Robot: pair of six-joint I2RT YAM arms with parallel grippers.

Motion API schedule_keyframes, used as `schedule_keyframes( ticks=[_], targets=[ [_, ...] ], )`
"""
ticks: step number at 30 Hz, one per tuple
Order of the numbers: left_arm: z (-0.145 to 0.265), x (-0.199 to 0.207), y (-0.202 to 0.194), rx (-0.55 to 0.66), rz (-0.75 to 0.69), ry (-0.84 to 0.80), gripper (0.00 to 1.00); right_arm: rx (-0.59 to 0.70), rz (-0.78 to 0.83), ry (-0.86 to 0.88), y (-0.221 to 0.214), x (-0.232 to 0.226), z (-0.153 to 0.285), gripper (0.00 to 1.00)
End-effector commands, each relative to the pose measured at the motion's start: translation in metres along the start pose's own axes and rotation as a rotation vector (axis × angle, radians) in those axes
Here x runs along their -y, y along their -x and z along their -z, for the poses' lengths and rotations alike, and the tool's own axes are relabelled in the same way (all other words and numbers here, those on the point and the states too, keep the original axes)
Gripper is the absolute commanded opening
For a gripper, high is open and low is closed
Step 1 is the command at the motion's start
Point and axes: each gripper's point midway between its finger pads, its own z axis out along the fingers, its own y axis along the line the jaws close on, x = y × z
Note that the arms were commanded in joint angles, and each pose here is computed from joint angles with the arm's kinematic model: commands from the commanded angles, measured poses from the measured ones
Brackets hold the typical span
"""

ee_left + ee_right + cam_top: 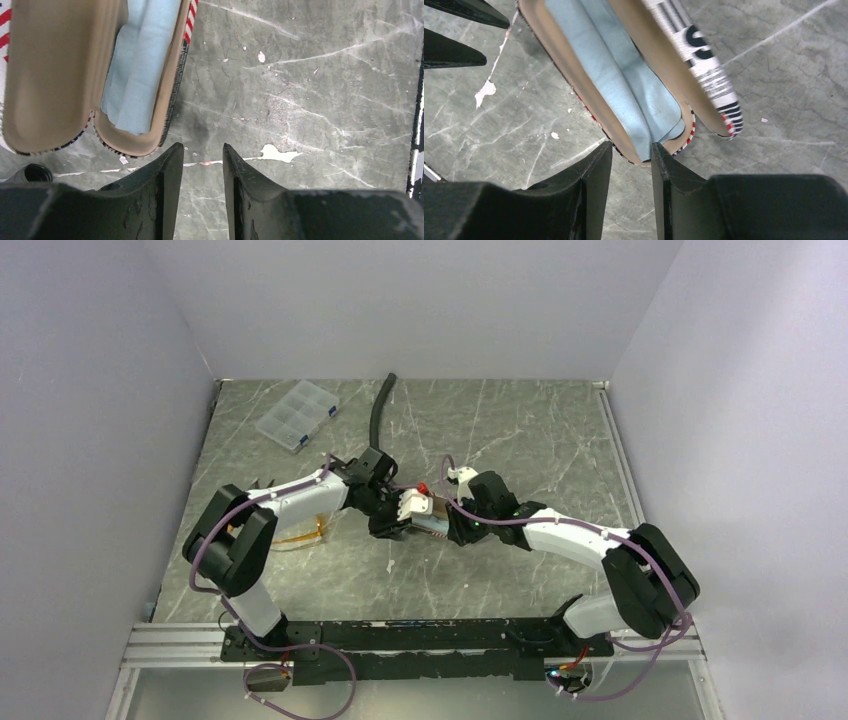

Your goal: Organize the sunglasses

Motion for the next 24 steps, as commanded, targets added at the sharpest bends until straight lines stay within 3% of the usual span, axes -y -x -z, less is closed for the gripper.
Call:
schedule_keyframes(
  ticks=[1, 18, 24],
  targets=[
    [0.010, 0.000, 0.022, 0.068, -0.039, 0.013, 0.40, 0.077, 0.058, -0.011, 0.032, -0.009, 0.009, 0.39],
    [0.022, -0.025, 0.051, 0.109, 0.032, 0.090, 0.39, 0.051, 0.081, -0.021, 0.024, -0.013, 0.003, 0.40],
    [0.021, -0.047, 0.054, 0.087, 0.053, 0.158, 0.39, 0.096, 0.091, -0.073, 0.040, -0.009, 0.023, 0.48]
  ],
)
